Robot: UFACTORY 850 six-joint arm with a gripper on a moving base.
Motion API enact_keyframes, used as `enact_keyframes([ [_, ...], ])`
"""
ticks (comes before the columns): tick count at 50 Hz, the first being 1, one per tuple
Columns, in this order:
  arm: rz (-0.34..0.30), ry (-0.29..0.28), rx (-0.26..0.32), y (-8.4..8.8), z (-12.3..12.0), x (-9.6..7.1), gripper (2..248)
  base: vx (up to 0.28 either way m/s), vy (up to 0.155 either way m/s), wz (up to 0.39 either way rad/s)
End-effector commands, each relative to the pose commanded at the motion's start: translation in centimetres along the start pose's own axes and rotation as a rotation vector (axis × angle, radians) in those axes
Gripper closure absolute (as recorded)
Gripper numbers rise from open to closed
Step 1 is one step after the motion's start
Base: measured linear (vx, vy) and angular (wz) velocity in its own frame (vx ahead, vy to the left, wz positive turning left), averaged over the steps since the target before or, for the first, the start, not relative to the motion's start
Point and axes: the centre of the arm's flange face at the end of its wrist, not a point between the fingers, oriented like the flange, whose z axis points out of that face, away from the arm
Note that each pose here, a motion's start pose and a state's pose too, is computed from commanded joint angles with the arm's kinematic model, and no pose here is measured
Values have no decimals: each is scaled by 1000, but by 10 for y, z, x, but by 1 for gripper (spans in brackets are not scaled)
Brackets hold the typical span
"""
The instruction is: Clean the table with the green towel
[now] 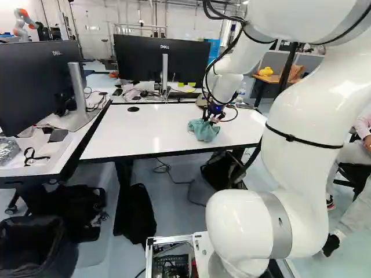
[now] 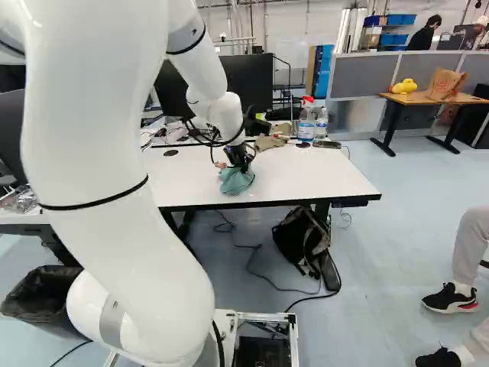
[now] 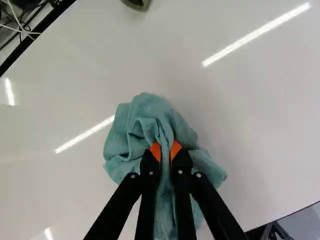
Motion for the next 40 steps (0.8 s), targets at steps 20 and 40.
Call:
enact_keyframes([
  [20, -10, 14, 9, -14, 18, 31, 209, 0, 0, 0],
  [40, -39, 26, 28, -41, 36, 55, 209, 0, 0, 0],
])
